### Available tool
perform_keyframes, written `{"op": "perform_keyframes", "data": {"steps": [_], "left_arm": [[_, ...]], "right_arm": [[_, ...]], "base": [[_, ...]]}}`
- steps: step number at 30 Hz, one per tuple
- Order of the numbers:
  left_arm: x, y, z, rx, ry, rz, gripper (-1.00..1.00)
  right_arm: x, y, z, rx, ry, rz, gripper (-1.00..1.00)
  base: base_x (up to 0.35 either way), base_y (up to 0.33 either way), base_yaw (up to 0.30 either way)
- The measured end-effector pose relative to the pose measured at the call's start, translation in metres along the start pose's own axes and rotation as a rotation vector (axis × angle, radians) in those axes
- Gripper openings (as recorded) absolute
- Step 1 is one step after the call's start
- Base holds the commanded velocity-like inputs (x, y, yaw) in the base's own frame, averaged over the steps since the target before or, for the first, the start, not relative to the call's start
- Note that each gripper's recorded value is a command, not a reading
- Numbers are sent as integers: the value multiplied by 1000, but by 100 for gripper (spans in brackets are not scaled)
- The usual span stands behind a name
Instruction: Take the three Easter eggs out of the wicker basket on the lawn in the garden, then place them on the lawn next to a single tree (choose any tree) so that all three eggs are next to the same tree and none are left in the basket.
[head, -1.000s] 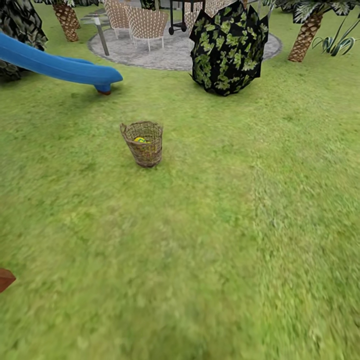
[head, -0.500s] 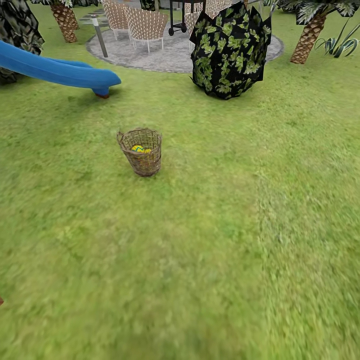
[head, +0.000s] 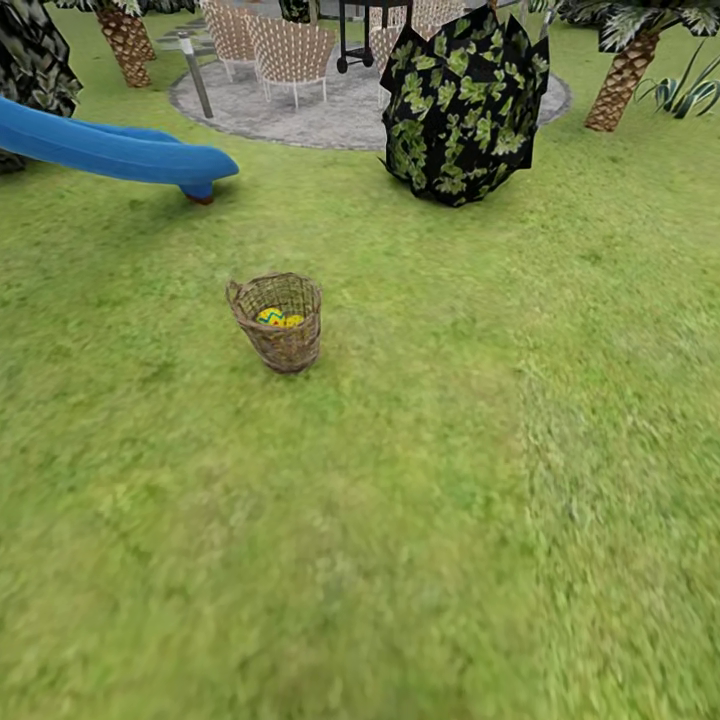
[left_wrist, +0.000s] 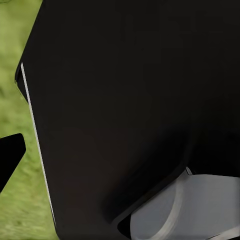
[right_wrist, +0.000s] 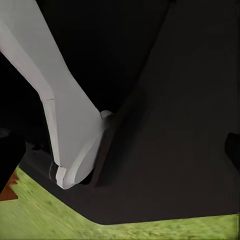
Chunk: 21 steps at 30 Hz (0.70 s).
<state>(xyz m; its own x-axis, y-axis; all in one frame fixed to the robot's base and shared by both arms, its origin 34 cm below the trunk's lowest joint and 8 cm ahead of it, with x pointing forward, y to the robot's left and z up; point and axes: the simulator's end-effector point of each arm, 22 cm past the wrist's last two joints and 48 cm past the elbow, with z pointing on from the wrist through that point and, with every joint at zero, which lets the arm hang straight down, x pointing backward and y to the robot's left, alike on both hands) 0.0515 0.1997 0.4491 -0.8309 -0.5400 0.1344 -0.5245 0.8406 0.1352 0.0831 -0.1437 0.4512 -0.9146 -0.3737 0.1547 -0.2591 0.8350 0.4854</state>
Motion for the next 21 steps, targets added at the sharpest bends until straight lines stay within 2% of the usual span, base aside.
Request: {"op": "perform_keyframes", "data": {"steps": [21], "left_arm": [[0, 0, 0, 0, 0, 0, 100]], "right_arm": [[-1, 0, 0, -1, -5, -3, 100]], "base": [[343, 0, 0]]}}
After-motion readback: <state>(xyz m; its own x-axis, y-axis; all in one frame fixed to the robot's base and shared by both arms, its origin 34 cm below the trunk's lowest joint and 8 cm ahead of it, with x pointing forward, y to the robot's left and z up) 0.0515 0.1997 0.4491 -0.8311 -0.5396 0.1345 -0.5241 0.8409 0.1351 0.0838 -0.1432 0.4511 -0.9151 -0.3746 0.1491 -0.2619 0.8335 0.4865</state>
